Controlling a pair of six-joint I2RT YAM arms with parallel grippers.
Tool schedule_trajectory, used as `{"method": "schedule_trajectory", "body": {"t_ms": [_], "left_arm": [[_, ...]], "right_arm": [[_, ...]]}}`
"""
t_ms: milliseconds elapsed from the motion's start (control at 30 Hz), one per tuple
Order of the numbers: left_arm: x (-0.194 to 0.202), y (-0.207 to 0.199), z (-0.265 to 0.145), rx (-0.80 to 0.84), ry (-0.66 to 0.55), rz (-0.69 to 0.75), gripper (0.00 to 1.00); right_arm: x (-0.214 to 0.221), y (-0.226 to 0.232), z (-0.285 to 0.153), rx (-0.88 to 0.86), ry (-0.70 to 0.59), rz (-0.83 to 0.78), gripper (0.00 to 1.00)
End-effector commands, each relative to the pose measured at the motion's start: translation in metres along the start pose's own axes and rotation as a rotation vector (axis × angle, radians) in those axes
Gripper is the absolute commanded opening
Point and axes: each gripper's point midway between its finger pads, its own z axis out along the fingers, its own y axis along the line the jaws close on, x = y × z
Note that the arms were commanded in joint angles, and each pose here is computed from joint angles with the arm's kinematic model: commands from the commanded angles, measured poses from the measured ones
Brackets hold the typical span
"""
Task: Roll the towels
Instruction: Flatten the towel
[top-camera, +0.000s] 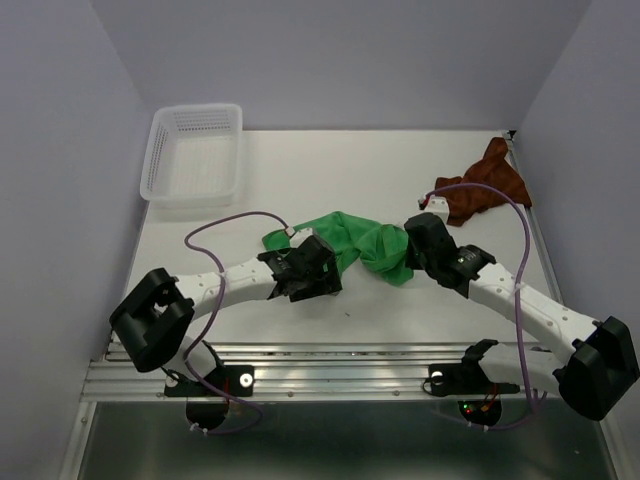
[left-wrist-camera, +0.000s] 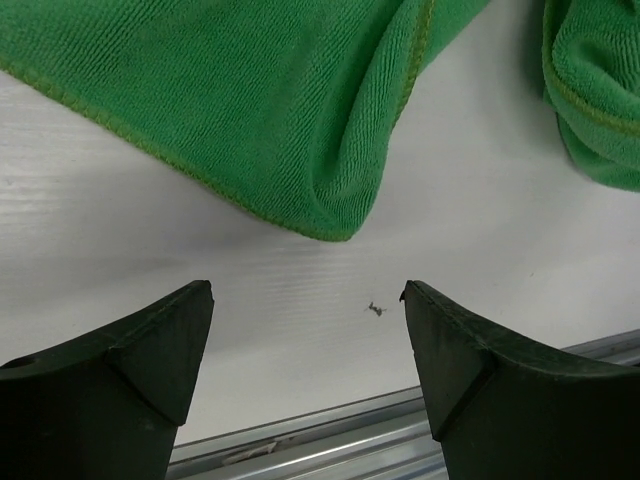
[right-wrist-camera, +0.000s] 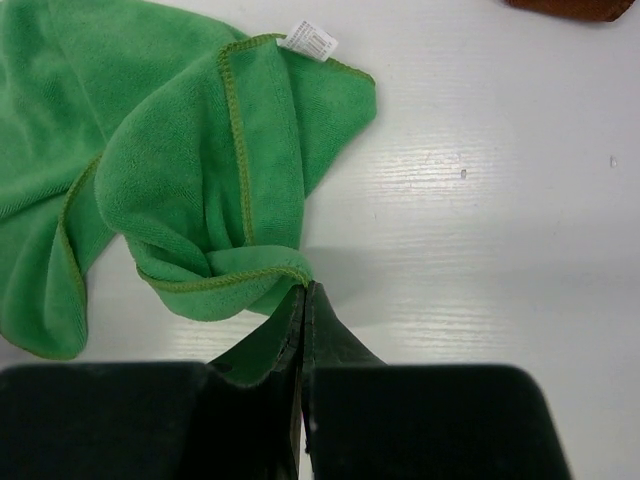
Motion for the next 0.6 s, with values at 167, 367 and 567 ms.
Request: {"method": "schedule_trajectory", "body": {"t_ms": [167, 367, 567], "left_arm": [[-0.005, -0.016, 0.016, -0.063, -0.017, -0.034, 0.83], [0.007, -0.008, 0.030, -0.135, 0.016, -0.051, 0.70], [0.002, -0.004, 0.032, -0.212, -0.007, -0.087, 0.68]], "right_arm": [[0.001, -0.006, 0.001, 0.010, -0.010, 0.030, 0.01], [0.004, -0.006, 0.002, 0.009, -0.008, 0.039, 0.01], [0.009, -0.009, 0.003, 0.019, -0.004, 0.031, 0.01]]}}
